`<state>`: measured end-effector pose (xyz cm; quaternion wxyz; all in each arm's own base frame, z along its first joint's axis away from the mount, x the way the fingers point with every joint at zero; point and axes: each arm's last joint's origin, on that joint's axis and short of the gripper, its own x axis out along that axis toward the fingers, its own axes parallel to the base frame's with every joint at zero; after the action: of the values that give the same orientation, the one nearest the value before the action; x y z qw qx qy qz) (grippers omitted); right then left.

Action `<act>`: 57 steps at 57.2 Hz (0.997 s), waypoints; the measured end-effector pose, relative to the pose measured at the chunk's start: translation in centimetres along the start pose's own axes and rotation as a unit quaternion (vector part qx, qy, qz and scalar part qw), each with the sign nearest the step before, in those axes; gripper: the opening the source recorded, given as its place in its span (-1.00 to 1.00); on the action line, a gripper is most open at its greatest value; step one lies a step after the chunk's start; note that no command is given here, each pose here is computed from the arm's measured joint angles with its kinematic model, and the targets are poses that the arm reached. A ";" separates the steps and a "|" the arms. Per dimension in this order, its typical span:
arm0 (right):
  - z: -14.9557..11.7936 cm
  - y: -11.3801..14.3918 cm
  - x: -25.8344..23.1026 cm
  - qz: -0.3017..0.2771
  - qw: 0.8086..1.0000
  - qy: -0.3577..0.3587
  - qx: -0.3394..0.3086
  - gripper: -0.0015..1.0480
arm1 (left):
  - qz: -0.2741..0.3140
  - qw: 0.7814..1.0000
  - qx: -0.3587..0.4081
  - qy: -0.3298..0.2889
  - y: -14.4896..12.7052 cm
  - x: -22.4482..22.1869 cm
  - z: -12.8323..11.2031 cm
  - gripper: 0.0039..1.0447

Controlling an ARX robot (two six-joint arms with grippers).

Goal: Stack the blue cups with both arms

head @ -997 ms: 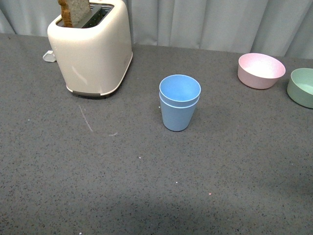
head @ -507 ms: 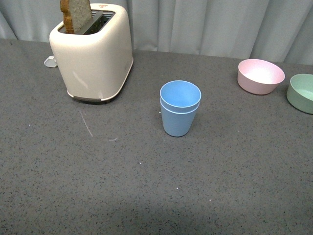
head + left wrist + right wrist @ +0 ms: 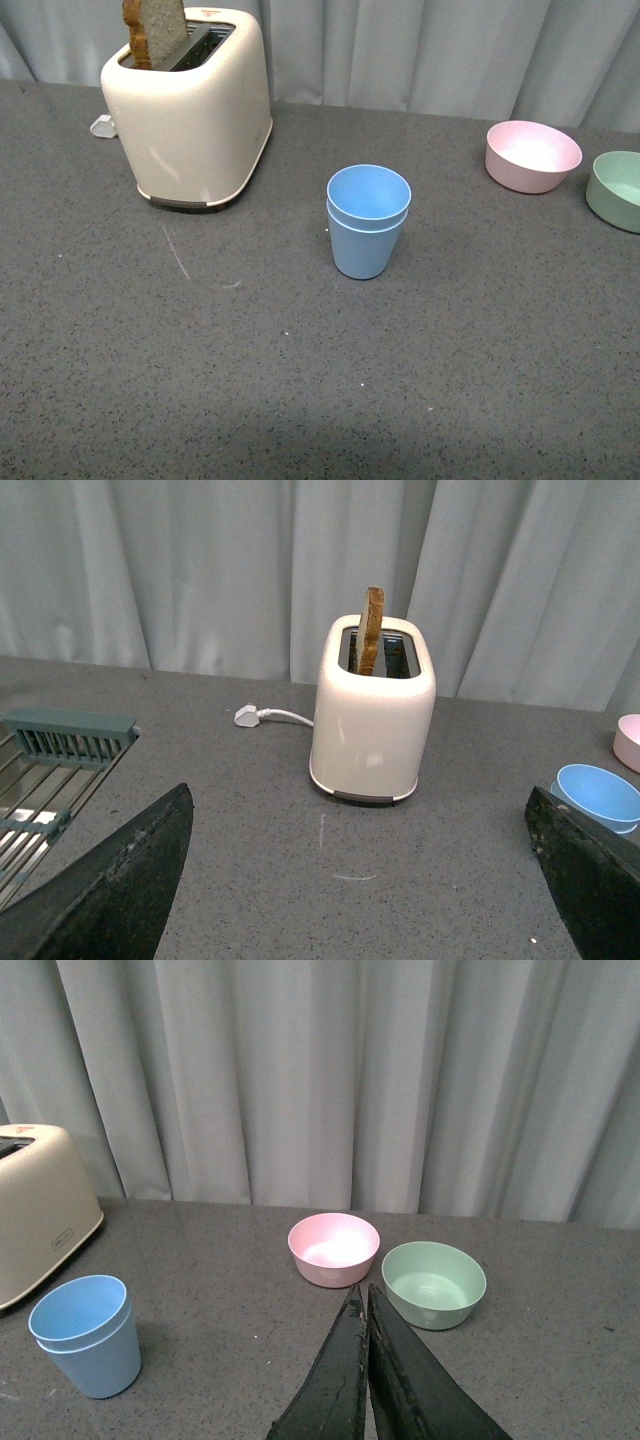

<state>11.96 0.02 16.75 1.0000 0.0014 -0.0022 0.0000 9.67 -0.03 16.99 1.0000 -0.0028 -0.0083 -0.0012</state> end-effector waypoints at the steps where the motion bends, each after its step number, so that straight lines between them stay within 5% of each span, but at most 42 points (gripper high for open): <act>1: 0.0 0.0 -0.1 0.000 1.000 0.000 0.000 -0.98 | 0.000 1.000 0.000 0.000 0.0 0.0 0.0 0.88; 45: -0.3 0.0 -2.2 0.002 1.000 0.002 0.000 -0.98 | 0.000 1.000 0.000 0.000 0.0 0.0 0.0 0.88; 57: -0.3 0.0 -2.2 0.002 1.000 0.002 -0.001 -0.08 | 0.000 1.000 0.000 0.000 0.0 0.0 0.0 0.88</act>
<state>9.77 0.02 16.46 1.0000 0.0007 -0.0007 0.0017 9.67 -0.03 16.99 1.0000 -0.0026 -0.0083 -0.0012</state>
